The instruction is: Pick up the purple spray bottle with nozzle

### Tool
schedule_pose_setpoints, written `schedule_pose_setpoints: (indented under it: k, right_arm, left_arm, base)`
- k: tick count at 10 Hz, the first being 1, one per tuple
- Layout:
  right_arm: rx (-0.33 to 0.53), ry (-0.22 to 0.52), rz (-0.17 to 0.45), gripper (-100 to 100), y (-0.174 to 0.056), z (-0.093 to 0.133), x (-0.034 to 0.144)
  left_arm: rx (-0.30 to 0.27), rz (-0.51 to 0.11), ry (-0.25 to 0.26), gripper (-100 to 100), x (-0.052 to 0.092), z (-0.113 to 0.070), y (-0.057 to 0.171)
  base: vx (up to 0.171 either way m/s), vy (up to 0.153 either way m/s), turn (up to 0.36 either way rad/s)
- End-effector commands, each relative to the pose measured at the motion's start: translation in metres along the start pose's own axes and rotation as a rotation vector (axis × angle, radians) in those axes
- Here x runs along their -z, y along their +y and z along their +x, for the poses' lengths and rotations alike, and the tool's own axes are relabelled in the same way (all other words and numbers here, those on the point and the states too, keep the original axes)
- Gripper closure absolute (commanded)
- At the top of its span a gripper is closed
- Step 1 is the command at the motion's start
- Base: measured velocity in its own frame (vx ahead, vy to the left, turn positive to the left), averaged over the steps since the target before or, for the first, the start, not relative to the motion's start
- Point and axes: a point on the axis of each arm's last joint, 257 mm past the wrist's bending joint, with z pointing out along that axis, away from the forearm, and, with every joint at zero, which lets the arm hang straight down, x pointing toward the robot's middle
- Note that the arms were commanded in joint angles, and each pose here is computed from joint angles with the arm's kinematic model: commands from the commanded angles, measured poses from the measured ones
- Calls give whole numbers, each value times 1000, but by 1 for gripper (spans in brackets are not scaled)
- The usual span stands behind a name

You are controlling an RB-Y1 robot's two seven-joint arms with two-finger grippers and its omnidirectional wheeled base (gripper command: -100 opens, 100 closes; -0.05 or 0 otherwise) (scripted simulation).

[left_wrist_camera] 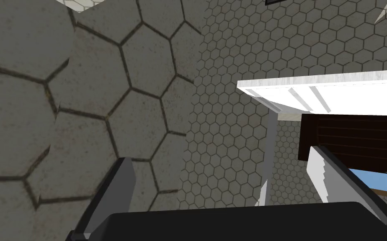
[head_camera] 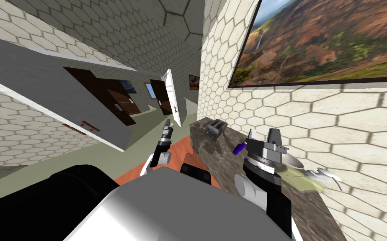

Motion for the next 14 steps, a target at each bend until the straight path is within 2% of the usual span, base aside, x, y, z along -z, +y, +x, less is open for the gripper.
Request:
schedule_pose_setpoints:
  k: [1, 2, 3, 8, 11, 14]
  right_arm:
    - [37, 34, 36, -100, -13, 2, 4]
    - [59, 50, 60, -100, -21, 2, 7]
    - [117, 84, 121, -100, -43, 1, 16]
    - [317, 178, 334, -100, -114, -19, 55]
    - [457, 233, 482, -100, -158, -45, 90]
    - [604, 286, 629, -100, -195, -80, 129]
  left_arm:
    - [0, 0, 0, 0, 0, 0, 0]
    - [0, 0, 0, 0, 0, 0, 0]
    - [0, 0, 0, 0, 0, 0, 0]
    - [0, 0, 0, 0, 0, 0, 0]
    - [0, 0, 0, 0, 0, 0, 0]
    - [0, 0, 0, 0, 0, 0, 0]
  base:
    - [12, 31, -36]
    - [21, 52, -47]
    - [25, 91, -82]
    - [35, 103, -80]
    - [38, 110, -91]
    - [25, 122, -79]
